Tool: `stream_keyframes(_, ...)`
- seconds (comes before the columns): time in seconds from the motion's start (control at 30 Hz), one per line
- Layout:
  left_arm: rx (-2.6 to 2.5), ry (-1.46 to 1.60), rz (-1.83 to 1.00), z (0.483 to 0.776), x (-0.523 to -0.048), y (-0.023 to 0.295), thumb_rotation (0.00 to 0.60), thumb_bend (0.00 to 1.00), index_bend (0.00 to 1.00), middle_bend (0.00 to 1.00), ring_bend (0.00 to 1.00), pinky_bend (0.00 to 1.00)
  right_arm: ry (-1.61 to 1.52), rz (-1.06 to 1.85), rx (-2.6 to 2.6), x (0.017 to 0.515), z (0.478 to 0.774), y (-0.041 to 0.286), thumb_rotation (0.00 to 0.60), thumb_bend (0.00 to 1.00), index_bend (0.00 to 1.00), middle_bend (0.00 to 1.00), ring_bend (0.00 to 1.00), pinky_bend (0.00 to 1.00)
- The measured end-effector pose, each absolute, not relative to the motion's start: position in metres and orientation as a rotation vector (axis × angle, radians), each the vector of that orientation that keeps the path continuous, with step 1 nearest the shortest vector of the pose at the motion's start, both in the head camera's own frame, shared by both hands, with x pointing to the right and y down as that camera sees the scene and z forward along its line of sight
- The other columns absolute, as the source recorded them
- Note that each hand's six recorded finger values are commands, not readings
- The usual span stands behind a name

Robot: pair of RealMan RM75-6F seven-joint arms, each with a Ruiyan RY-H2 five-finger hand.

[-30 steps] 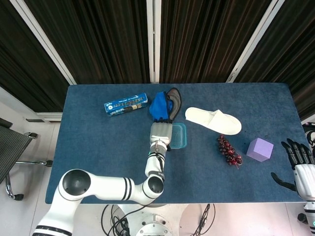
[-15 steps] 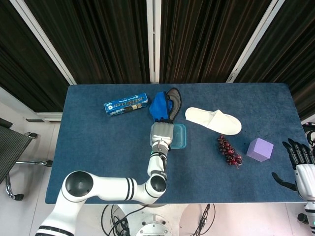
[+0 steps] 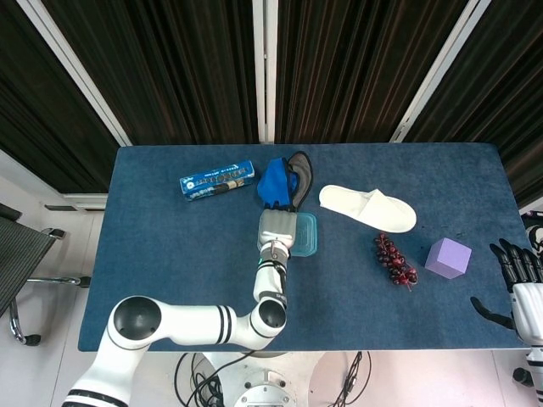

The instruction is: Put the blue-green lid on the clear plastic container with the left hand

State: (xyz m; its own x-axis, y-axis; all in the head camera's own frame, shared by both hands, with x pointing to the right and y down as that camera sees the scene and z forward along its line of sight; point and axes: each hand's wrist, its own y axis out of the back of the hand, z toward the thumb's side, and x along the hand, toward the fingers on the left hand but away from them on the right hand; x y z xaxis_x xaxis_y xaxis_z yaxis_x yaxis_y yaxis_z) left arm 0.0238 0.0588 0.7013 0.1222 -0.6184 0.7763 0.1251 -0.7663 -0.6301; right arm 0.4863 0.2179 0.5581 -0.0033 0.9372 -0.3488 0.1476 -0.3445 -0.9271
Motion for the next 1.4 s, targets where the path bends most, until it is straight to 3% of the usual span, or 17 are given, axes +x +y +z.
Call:
stream_keyframes(1.0,-1.848,0.415,-1.717,0.7068,0.0267,0.0612,0.600,0.09,0.30,0.17,0.00,0.09,-1.158,1.433,-1.560,0.4882,0.5582,0.2202,0.600,0.12,0.00,0.00,0.00,0.00)
stream_keyframes(1.3,-1.840,0.415,-1.704,0.7073,0.0311,0.0613,0.600,0.09,0.27,0.16,0.00,0.09,-1.161,1.435,-1.560,0.4894,0.5582,0.2210,0.600,0.12,0.00,0.00,0.00,0.00)
stream_keyframes(1.4,-1.843,0.413,-1.701,0.7069,0.0316,0.0618,0.600,0.09,0.21,0.15,0.00,0.09,-1.164,1.435,-1.556,0.4902,0.5573,0.2213,0.600,0.12,0.00,0.00,0.00,0.00)
